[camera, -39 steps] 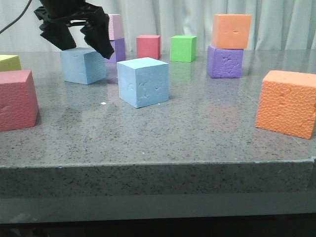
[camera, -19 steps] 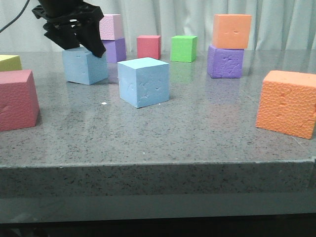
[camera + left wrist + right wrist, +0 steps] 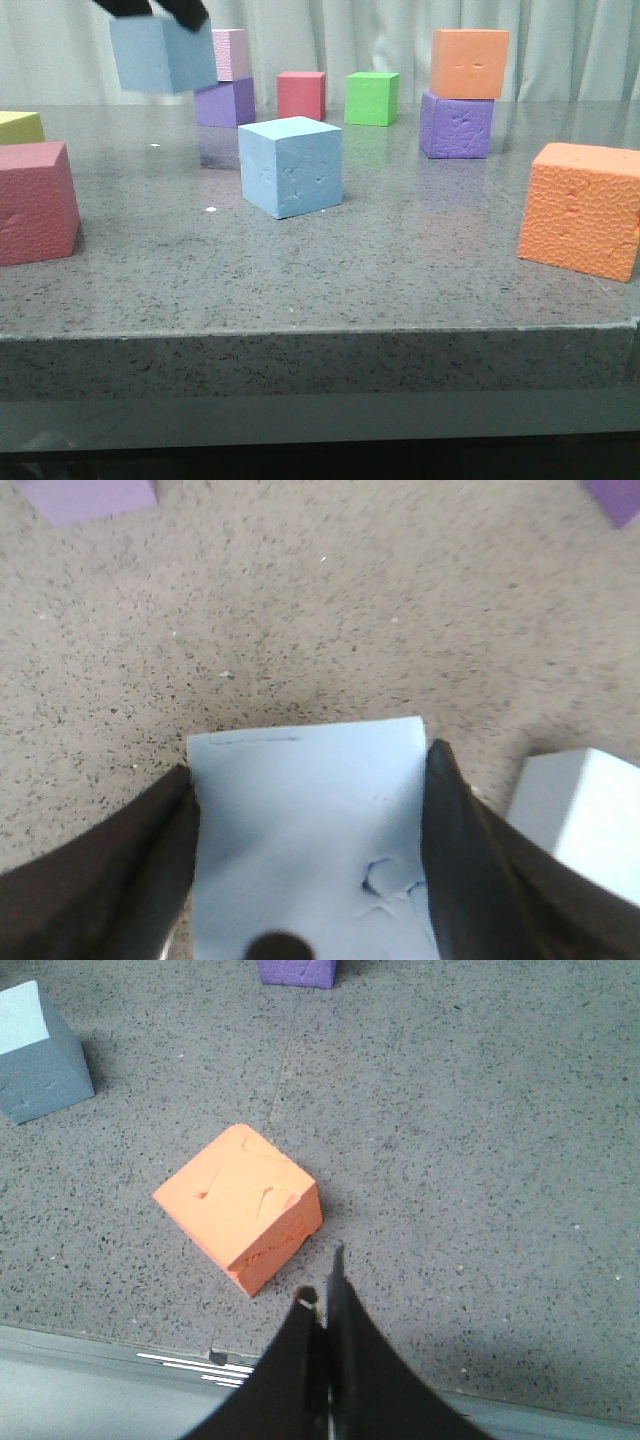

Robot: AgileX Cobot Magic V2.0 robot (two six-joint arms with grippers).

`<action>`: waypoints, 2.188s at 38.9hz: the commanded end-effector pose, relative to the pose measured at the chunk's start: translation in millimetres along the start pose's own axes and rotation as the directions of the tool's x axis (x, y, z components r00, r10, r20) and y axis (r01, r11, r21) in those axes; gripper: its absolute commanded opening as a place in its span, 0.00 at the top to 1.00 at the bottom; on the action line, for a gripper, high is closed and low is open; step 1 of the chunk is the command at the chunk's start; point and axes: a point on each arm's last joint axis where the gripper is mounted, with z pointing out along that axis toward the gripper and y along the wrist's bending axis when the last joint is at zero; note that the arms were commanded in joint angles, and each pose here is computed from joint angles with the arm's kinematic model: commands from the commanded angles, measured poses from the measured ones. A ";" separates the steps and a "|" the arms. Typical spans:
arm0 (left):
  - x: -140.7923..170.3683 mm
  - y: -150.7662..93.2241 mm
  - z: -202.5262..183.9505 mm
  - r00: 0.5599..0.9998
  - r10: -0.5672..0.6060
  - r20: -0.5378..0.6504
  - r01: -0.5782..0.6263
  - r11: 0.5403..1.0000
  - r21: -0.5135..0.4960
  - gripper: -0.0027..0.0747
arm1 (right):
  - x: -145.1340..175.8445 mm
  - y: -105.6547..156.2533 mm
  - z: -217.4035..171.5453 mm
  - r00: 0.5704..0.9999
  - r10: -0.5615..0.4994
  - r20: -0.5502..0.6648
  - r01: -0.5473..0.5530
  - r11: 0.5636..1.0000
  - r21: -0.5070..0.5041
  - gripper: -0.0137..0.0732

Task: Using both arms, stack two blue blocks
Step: 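Lift the held cube and carry it above the centre blue cube, then lower the held cube onto the centre cube and open the left gripper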

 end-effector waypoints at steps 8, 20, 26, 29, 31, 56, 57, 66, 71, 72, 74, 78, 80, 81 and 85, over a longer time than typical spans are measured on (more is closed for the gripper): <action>-7.6 -49.8 -82.0 0.986 0.045 0.160 -0.050 0.998 0.033 0.46 | -11.0 0.8 -5.1 0.997 -0.005 0.079 0.005 1.000 -0.003 0.91; -9.0 -107.4 -76.8 0.982 0.120 0.147 -0.138 0.983 0.119 0.46 | -11.0 0.8 -5.1 0.997 -0.005 0.079 0.005 1.000 -0.003 0.91; -4.7 -122.3 -64.3 0.982 0.158 0.099 -0.168 0.981 0.094 0.46 | -11.0 0.8 -5.1 0.997 -0.005 0.079 0.005 1.000 -0.003 0.91; -3.2 -125.6 -58.7 0.982 0.165 0.091 -0.173 0.981 0.091 0.46 | -11.0 0.8 -5.1 0.997 -0.005 0.079 0.005 1.000 -0.003 0.91; -3.5 -126.8 -55.4 0.981 0.165 0.100 -0.174 0.981 0.091 0.46 | -11.0 0.8 -5.1 0.997 -0.005 0.079 0.005 1.000 -0.003 0.91; 2.1 -125.2 -14.6 0.988 0.117 0.101 -0.127 0.987 0.096 0.46 | -11.0 0.8 -5.1 0.997 -0.005 0.079 0.005 1.000 -0.003 0.91; 2.4 -125.4 -13.5 0.989 0.116 0.095 -0.125 0.987 0.100 0.46 | -11.0 0.8 -5.1 0.997 -0.005 0.079 0.005 1.000 -0.003 0.91; 3.0 -126.8 -5.4 0.992 0.104 0.075 -0.113 0.986 0.124 0.46 | -11.0 0.8 -5.1 0.997 -0.005 0.079 0.005 1.000 -0.003 0.91; 3.0 -126.8 -5.4 0.992 0.104 0.075 -0.113 0.986 0.124 0.42 | -11.0 0.8 -5.1 0.997 -0.005 0.079 0.005 1.000 -0.003 0.91; 3.0 -126.8 -5.4 0.992 0.104 0.075 -0.113 0.986 0.124 0.40 | -11.0 0.8 -5.1 0.997 -0.005 0.079 0.005 1.000 -0.003 0.91; 3.0 -126.8 -5.4 0.992 0.104 0.075 -0.113 0.986 0.124 0.34 | -11.0 0.8 -5.1 0.997 -0.005 0.079 0.005 1.000 -0.003 0.91; 2.6 -126.8 -5.5 0.991 0.104 0.079 -0.113 0.986 0.123 0.19 | -11.0 0.8 -5.1 0.997 -0.005 0.079 0.005 1.000 -0.003 0.91; 2.4 -126.7 -5.5 0.992 0.101 0.081 -0.111 0.986 0.123 0.15 | -11.0 0.8 -5.1 0.997 -0.005 0.079 0.005 1.000 -0.003 0.91; 1.9 -126.8 -6.1 0.992 0.099 0.084 -0.109 0.987 0.122 0.13 | -11.0 0.8 -5.1 0.997 -0.005 0.079 0.005 1.000 -0.003 0.91; -0.8 -127.1 -12.0 0.990 0.098 0.102 -0.110 0.987 0.121 0.12 | -11.0 0.8 -5.1 0.997 -0.005 0.079 0.005 1.000 -0.003 0.91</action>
